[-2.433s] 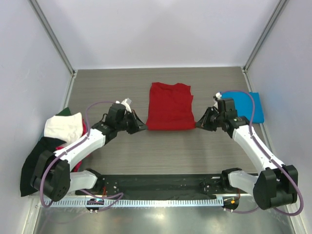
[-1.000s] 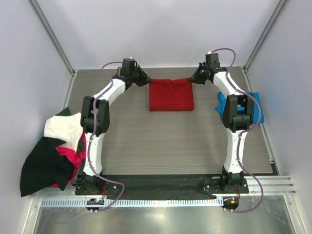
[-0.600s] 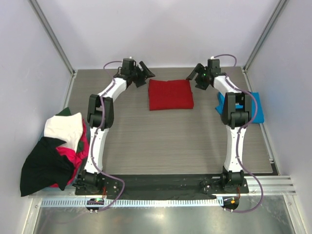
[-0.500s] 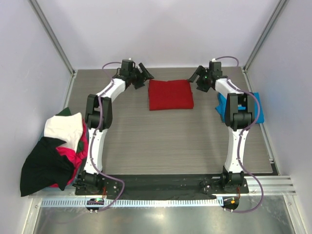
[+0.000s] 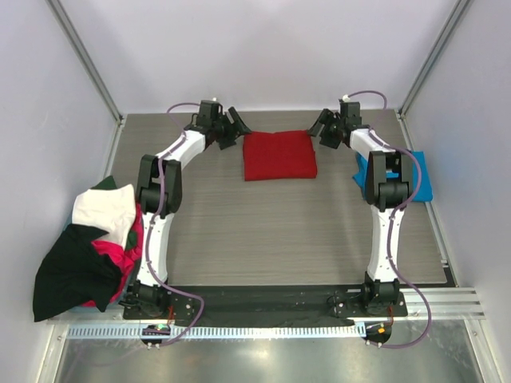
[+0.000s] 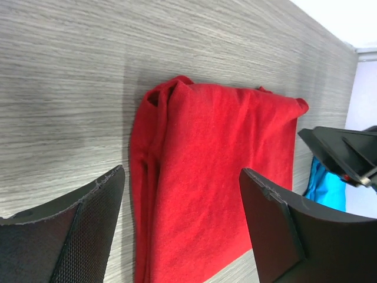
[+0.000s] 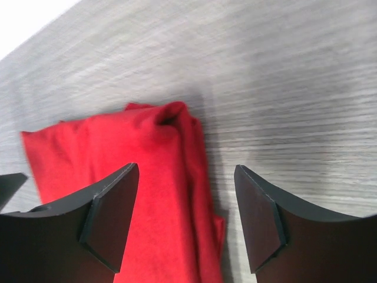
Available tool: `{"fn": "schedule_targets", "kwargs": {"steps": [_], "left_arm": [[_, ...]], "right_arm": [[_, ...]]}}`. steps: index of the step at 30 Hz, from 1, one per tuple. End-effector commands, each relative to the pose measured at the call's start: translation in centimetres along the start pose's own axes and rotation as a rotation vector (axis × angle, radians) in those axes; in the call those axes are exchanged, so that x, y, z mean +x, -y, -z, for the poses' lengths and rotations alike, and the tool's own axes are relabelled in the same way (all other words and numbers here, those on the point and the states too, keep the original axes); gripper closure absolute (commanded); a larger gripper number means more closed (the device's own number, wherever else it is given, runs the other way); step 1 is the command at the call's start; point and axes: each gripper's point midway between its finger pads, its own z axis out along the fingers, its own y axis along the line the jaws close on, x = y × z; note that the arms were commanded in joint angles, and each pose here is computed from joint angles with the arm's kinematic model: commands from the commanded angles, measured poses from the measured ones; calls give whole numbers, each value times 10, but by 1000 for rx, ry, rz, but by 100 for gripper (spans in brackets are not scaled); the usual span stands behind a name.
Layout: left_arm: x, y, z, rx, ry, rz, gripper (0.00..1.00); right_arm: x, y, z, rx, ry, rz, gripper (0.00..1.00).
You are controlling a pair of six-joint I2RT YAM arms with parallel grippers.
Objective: Fold and stack the t-shirts
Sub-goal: Neatly place the folded tshirt to the corner
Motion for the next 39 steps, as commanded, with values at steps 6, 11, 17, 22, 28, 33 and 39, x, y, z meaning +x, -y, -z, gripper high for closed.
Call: {"fn": "schedule_targets", "kwargs": {"steps": [6, 11, 17, 22, 28, 33, 39], "left_arm": [[5, -1, -16, -32, -12, -25, 22], [12, -10, -29, -68, -38, -6, 27], [18, -21, -40, -125, -37, -14, 32], [28, -32, -58, -149, -60, 8, 48], [35, -32, -71, -150, -61, 25, 56], [32, -38, -78, -160, -42, 27, 86], [24, -11, -62, -105, -26, -16, 100]], "right_arm": [[11, -11, -23, -26, -43, 23, 28], [18, -17, -31, -17, -58, 35, 33], [25, -14, -37, 39, -51, 78, 36], [31, -8, -46, 56, -66, 69, 42], [34, -1, -56, 108, -59, 65, 57], [34, -24, -61, 59, -68, 93, 78], [20, -63, -46, -47, -29, 114, 99]]}}
